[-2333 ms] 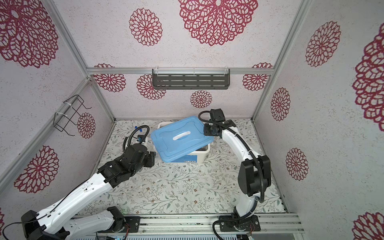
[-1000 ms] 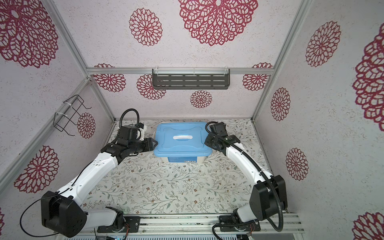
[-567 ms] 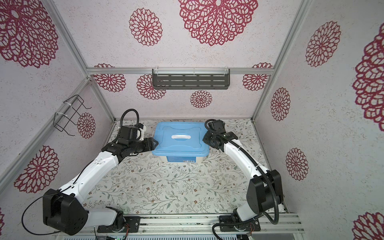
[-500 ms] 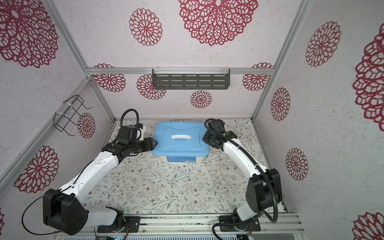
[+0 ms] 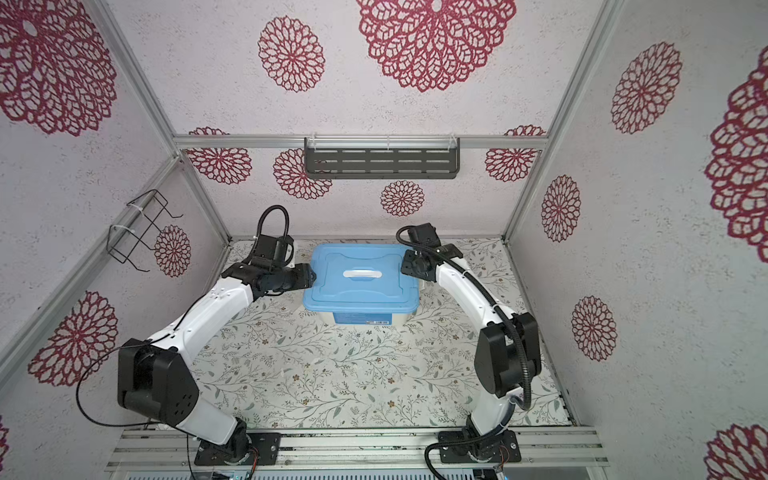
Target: Organize the chemistry lab equipment
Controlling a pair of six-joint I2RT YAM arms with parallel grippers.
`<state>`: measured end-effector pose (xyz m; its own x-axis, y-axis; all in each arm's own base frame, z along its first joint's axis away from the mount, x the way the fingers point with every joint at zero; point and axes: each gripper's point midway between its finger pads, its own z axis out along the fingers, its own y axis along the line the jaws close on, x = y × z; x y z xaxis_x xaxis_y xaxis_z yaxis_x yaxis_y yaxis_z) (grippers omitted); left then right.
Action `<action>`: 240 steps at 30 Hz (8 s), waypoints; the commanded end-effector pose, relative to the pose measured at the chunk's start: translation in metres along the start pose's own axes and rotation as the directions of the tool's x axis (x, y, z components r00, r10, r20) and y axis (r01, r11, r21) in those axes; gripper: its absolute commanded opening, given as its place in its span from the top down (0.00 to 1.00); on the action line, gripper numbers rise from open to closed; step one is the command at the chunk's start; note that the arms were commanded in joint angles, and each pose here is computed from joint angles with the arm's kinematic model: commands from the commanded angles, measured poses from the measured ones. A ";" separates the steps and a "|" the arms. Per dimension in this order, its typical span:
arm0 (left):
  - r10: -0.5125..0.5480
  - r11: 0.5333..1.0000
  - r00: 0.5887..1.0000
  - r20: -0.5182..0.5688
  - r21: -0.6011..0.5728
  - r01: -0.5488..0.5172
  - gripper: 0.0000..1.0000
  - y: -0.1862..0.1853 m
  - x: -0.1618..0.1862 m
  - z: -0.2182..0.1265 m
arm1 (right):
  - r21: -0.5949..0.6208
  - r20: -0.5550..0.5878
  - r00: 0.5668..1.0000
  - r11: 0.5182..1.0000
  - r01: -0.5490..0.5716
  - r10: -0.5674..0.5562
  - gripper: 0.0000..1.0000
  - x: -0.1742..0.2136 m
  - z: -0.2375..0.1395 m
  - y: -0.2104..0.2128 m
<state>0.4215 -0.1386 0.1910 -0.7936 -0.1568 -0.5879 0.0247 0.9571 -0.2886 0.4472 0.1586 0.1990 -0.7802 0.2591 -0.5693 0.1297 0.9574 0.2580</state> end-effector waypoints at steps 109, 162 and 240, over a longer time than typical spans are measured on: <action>-0.201 0.932 0.959 -0.201 0.264 0.250 0.14 -0.040 0.048 -0.001 | 0.006 -0.256 0.917 0.949 0.316 -0.304 0.52 0.058 -0.015 -0.060; -0.155 0.918 0.985 -0.080 0.356 0.173 0.57 -0.068 0.029 -0.006 | -0.458 -0.120 0.981 0.885 0.082 -0.153 0.31 0.049 -0.032 -0.024; 0.122 0.925 0.740 0.661 -0.347 0.157 0.03 0.193 0.043 -0.093 | 0.209 0.728 0.641 0.970 0.128 -0.241 0.01 0.079 -0.079 -0.177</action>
<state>0.3255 0.0620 0.1595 -0.3194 -0.1836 -0.9297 -0.3361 0.9392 -0.0701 0.3006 -0.0118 0.1316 -0.2408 0.1194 -0.9632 0.2475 0.9671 0.0580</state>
